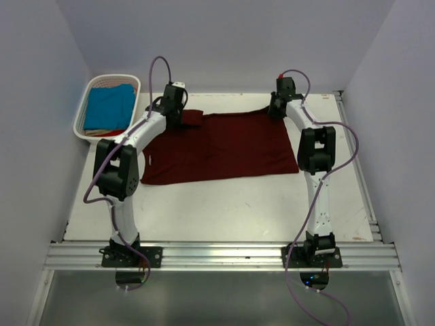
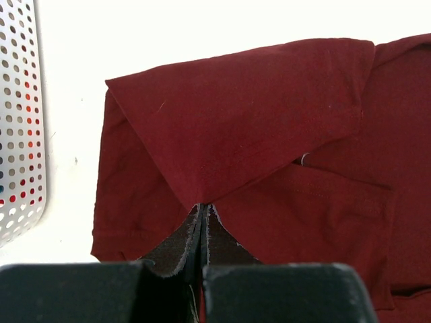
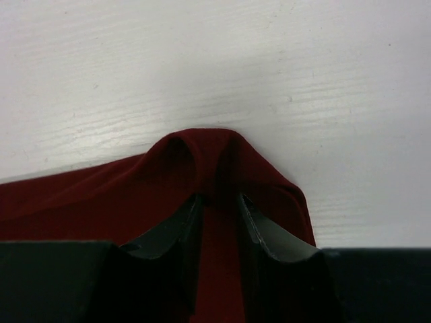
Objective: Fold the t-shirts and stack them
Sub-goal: Grap the side of the flattened tshirt furthest away from the robot with both arms
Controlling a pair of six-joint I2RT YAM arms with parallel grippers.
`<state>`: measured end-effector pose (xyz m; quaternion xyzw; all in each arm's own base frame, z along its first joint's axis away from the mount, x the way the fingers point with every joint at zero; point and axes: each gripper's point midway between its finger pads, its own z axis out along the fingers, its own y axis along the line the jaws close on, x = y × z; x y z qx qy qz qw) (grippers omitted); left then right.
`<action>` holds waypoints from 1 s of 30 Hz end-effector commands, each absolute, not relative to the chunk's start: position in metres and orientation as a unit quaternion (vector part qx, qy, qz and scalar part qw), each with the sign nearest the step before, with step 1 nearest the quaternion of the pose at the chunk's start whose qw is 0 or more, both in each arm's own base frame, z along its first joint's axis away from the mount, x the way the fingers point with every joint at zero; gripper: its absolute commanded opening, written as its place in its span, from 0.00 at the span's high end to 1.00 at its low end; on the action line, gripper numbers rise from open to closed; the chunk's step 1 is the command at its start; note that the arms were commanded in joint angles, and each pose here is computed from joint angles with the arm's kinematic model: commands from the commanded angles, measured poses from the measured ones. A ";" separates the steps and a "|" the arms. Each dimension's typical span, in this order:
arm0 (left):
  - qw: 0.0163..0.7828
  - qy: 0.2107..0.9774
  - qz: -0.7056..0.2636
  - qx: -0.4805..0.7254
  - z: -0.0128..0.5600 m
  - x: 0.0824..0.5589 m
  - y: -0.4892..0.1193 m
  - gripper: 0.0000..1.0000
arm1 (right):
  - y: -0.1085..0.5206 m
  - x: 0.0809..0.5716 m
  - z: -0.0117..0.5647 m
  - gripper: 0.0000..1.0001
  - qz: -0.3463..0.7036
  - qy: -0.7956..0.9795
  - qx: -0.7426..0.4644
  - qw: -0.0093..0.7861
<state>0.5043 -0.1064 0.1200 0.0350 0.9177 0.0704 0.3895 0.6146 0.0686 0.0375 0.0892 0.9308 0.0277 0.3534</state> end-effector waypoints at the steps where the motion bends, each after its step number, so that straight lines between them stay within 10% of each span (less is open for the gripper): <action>1: 0.397 0.915 0.065 0.023 0.123 0.510 -0.105 1.00 | 0.073 0.631 0.051 0.71 0.037 0.921 0.061 0.383; 30: 0.380 0.923 0.057 0.029 0.107 0.509 -0.110 1.00 | 0.080 0.644 0.083 0.69 0.050 0.897 0.002 0.439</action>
